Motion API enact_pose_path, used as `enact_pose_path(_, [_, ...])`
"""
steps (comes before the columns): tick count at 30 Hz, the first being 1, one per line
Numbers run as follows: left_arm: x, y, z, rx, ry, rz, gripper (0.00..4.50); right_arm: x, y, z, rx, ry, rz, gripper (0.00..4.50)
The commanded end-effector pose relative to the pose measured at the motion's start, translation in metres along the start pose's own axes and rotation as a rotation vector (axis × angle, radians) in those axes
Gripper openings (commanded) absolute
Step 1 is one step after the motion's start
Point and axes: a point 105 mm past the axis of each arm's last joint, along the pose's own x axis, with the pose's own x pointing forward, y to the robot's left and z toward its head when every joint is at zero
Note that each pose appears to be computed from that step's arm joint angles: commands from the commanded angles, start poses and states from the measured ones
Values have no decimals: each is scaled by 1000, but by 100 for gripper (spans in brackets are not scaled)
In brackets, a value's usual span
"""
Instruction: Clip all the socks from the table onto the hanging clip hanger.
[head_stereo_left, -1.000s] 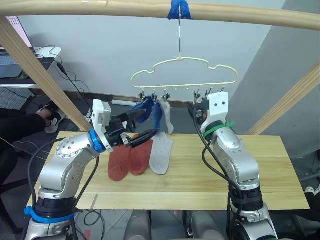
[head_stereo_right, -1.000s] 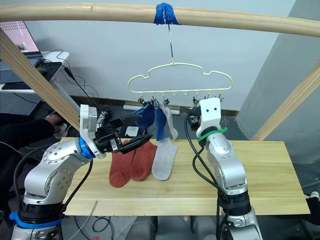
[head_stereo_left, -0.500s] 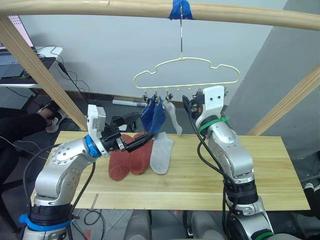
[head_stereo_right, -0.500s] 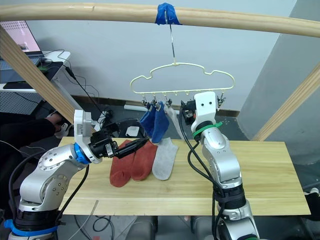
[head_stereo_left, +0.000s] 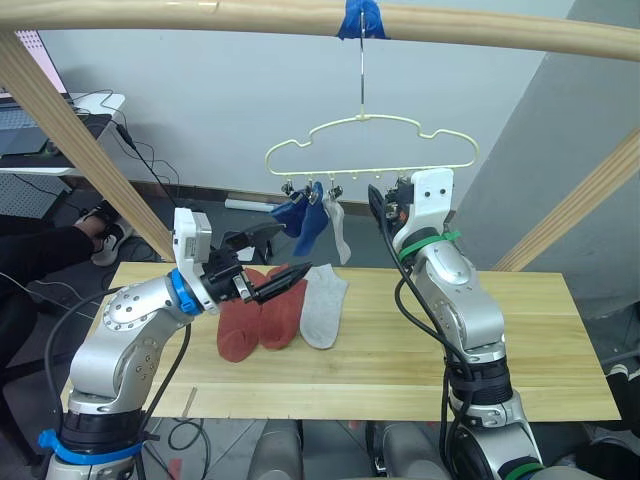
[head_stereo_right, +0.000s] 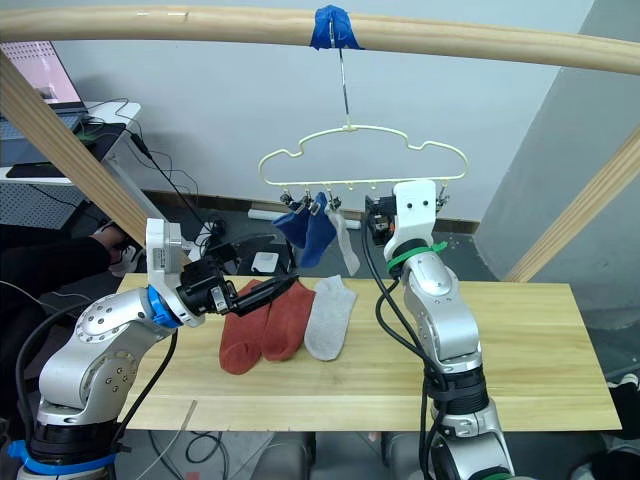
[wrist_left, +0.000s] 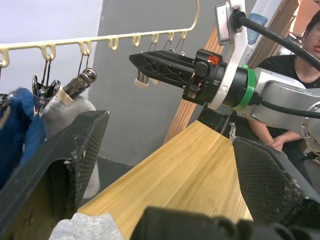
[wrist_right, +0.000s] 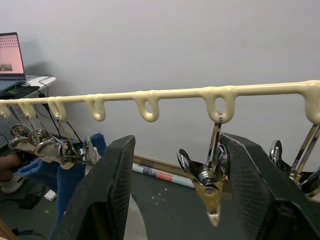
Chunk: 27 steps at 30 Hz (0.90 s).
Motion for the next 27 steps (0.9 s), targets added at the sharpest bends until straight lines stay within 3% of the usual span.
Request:
enact_pose_path(1, [0,-2,11,46,-28,-8,450,0,2,15,6,-60,3,277])
enact_pose_path(8, [-1,-2,9,48,-22,-12,450,1,1,17,6,-64,1,277])
enact_pose_path(12, [-2,-2,7,47,-19,-8,450,1,0,18,22,-72,0,190])
enact_pose_path(15, [-2,-5,6,43,-17,-9,450,2,0,19,27,-76,-3,80])
enact_pose_path(18, [-3,-7,5,40,-16,-9,450,2,-1,19,29,-75,-3,10])
enact_pose_path(27, [-1,-12,-5,31,-6,-18,450,2,-2,22,25,-64,68,4])
